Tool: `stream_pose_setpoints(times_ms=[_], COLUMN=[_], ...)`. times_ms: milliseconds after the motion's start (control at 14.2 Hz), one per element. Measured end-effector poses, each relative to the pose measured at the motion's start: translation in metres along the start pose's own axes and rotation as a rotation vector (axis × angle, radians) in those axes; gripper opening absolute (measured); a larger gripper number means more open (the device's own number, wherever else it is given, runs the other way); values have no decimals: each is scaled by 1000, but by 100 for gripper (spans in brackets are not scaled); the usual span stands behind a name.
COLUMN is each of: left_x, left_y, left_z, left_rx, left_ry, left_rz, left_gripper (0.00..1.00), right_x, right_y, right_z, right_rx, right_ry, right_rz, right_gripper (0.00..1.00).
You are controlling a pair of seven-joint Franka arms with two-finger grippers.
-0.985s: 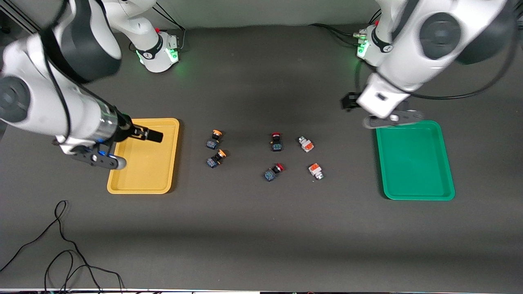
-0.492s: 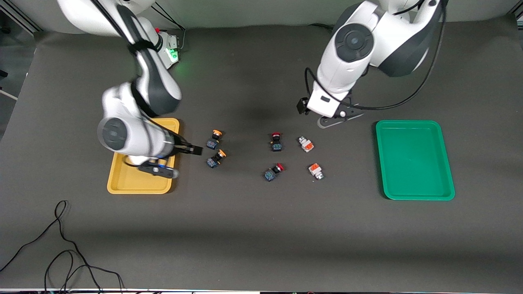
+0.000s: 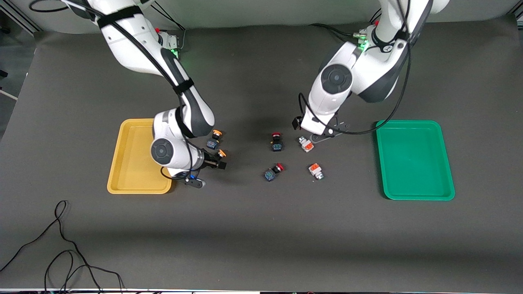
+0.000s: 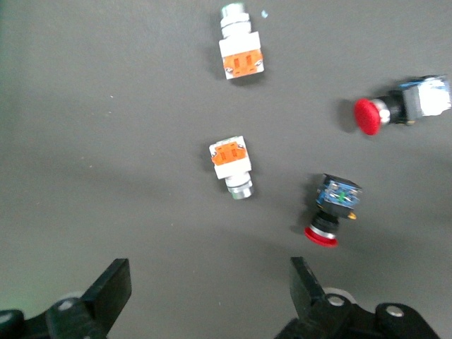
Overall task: Place green and yellow buttons in trays
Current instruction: 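Grasp a blue button and a white button with the right and left grippers, then carry the blue and white buttons over the yellow and green trays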
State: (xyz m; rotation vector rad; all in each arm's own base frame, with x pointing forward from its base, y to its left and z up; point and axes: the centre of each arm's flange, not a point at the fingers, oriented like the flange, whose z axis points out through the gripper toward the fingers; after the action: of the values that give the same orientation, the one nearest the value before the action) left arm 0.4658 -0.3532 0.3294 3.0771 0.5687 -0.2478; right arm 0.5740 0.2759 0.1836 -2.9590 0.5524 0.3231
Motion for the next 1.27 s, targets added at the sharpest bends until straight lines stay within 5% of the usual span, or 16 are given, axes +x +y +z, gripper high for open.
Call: stream_pose_setpoints(times_ms=[211,563,844,985,1196,1266], left_x=[17,41,46,47,47,47], left_y=[3,2,1,1,2,2], left_z=[52,120,140,140,139,139], left_rx=[-3,-18,-21,-23,-24,-25], left_ry=[-12,-10,-3,-2,-2,-1], left_rz=[-46,-93,-99,-109,-112,-113], left_gripper=[100,100,95,80,41,41], right_x=[3,5,25,44,58,60], right_y=[5,-2,-4,13,81,114], right_z=[28,15,-42,-117,-252,-284], right_rx=[-28,-18,-25,-17,23,43], right_ry=[-6,-11,-48,-69,-118,-128], right_rz=[7,2,14,44,41,29], right_gripper=[97,44,41,41,41,41])
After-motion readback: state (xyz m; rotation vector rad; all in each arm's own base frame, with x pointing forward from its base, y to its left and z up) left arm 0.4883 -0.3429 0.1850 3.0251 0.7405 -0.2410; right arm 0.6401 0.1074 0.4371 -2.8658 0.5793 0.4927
